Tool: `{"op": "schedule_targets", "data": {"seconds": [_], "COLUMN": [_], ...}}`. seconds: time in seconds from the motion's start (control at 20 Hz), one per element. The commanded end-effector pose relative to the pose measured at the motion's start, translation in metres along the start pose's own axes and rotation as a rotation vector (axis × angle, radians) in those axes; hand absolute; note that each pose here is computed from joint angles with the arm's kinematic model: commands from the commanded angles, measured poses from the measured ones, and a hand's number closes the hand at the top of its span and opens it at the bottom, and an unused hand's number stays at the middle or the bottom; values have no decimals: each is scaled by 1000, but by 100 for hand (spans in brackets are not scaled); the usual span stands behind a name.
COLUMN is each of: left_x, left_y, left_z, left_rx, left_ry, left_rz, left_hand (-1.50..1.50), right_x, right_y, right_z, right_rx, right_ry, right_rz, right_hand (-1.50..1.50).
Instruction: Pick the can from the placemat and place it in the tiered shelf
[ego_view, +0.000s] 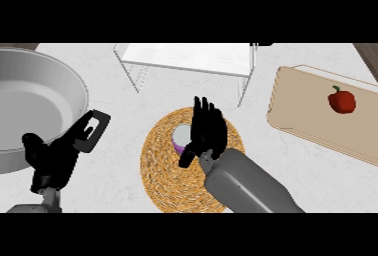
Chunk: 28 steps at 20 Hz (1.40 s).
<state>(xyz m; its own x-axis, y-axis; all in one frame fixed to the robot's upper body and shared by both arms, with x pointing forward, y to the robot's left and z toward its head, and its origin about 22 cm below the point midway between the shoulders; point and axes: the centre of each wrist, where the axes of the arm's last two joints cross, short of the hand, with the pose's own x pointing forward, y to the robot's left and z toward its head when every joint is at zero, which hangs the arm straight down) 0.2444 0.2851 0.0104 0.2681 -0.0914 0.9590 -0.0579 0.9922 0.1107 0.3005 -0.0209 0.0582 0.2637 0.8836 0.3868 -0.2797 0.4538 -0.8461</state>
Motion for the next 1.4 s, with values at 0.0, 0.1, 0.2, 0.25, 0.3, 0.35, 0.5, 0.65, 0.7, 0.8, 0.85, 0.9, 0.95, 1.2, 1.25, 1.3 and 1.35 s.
{"op": "schedule_targets", "data": {"seconds": [0.0,0.1,0.2,0.25,0.3,0.35,0.5,0.65,0.7,0.8,0.85,0.9,0.95,1.2,1.25,1.3,1.35], "left_x": [-23,-29,-31,-26,-31,-30,-17,-31,-36,-31,-44,-25,-23,-16,-18,-31,-25], "left_y": [2,1,-1,3,3,-4,-6,-3,0,-11,2,12,-2,-25,-27,-17,-13], "left_z": [-8,-8,-12,-7,3,-3,-8,0,-8,-10,2,2,-11,-16,-11,-7,-12], "left_rx": [4,22,3,-17,-13,-7,-16,-8,-11,-15,-13,-7,-24,-82,-100,-69,-51], "left_ry": [178,173,179,161,165,175,174,175,184,196,197,171,157,152,156,152,153], "left_rz": [64,69,66,67,42,66,53,49,66,47,57,65,39,39,30,32,11], "left_hand": [0,0,0,0,0,0,0,0,0,0,0,0,0,0,0,0,0], "right_x": [-8,1,-3,-12,-14,-1,-3,-1,-1,9,18,14,29,63,69,73,89], "right_y": [16,-2,8,23,37,19,21,24,28,25,19,22,13,-7,-13,-18,-29], "right_z": [-1,-9,-5,-11,-4,-4,-13,-3,3,14,20,14,14,20,26,25,36], "right_rx": [-25,-17,82,173,211,177,148,123,121,80,57,76,58,10,-24,-54,-104], "right_ry": [47,51,11,-19,-43,-66,-67,-125,-143,-198,-224,-197,-190,-191,-199,-211,-251], "right_rz": [-40,-36,36,108,236,179,74,37,38,-9,12,-1,-25,-52,-111,-152,-127], "right_hand": [-150,-150,150,150,150,150,150,150,150,150,150,150,150,150,150,150,150]}}
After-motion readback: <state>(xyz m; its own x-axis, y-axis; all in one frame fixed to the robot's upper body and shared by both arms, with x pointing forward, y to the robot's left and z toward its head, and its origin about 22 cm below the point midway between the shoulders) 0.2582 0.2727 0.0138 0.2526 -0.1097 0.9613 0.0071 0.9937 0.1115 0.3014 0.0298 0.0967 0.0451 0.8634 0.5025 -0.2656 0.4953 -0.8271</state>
